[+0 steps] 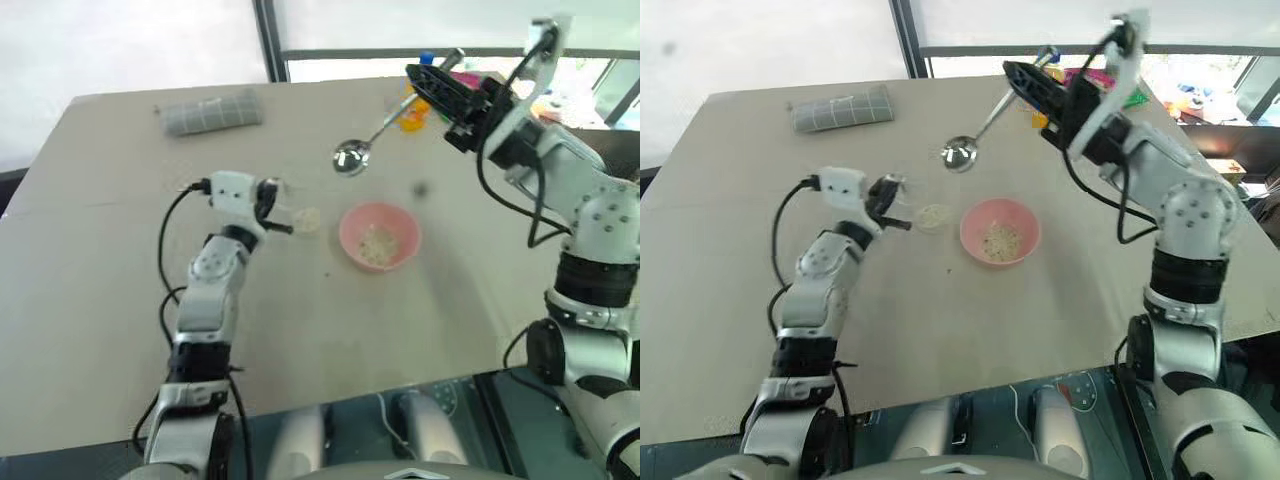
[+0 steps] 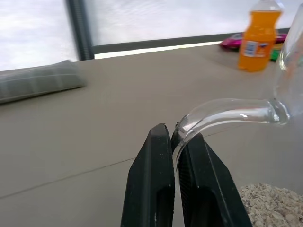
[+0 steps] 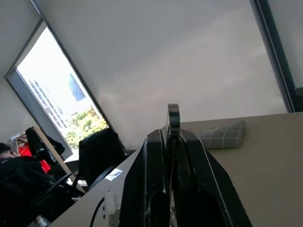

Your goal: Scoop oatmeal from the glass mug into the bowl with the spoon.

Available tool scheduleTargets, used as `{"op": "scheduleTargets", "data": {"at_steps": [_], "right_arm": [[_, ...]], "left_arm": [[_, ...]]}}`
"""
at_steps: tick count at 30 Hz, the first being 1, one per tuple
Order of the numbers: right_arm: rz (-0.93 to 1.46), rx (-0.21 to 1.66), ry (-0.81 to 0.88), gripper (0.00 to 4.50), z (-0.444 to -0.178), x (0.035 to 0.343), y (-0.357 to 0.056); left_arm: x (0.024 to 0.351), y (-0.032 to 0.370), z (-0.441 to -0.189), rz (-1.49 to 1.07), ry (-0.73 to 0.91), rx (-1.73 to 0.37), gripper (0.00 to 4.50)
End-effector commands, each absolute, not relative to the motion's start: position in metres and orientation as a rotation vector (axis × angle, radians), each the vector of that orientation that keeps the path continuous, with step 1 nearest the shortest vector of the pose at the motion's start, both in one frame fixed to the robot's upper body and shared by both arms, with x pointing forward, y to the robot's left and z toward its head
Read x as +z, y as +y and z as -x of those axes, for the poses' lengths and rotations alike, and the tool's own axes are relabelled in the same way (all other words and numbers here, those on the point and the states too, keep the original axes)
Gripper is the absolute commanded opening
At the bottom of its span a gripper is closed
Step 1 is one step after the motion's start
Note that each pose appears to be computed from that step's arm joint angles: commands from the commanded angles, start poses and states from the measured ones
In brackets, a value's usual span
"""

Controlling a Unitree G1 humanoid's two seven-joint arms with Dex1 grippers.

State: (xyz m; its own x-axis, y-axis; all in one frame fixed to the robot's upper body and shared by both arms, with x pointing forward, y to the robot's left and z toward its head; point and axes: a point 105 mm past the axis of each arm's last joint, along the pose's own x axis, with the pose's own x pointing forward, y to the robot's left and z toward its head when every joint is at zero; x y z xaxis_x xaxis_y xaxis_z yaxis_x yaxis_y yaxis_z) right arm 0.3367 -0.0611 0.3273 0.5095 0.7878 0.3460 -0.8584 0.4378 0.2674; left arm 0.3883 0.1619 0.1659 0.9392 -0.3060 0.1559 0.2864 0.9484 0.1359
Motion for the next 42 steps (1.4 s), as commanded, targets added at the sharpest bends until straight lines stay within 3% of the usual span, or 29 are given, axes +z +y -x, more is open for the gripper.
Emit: {"op": "scheduleTargets", "data": {"at_steps": [1,9,18,27,35,42], "right_arm": [[-0.375,1.045,-0.222,0.0,-0.335,0.334,-0.052],[-0.017,0.98,-0.201,0.0,-0.35,0.294,-0.043],[0.165,1.094,-0.198,0.0,-0.343,0.265,-0.003],[0.316,1.166,-0.175,0.0,-0.342,0.242,0.013],[0.325,1.17,-0.05,0.0,-0.343,0.219,0.009],[-0.115,1.054,0.104,0.0,-0.356,0.234,-0.001]], "left_arm": [[0.18,0.149,-0.391,-0.148,-0.243,-0.386,0.07],[0.18,0.14,-0.392,-0.18,-0.256,-0.454,0.07],[0.179,0.134,-0.39,-0.228,-0.261,-0.497,0.07],[0.181,0.132,-0.388,-0.254,-0.266,-0.508,0.07],[0.182,0.129,-0.387,-0.247,-0.268,-0.513,0.07],[0.18,0.126,-0.386,-0.249,-0.265,-0.52,0.07]]}}
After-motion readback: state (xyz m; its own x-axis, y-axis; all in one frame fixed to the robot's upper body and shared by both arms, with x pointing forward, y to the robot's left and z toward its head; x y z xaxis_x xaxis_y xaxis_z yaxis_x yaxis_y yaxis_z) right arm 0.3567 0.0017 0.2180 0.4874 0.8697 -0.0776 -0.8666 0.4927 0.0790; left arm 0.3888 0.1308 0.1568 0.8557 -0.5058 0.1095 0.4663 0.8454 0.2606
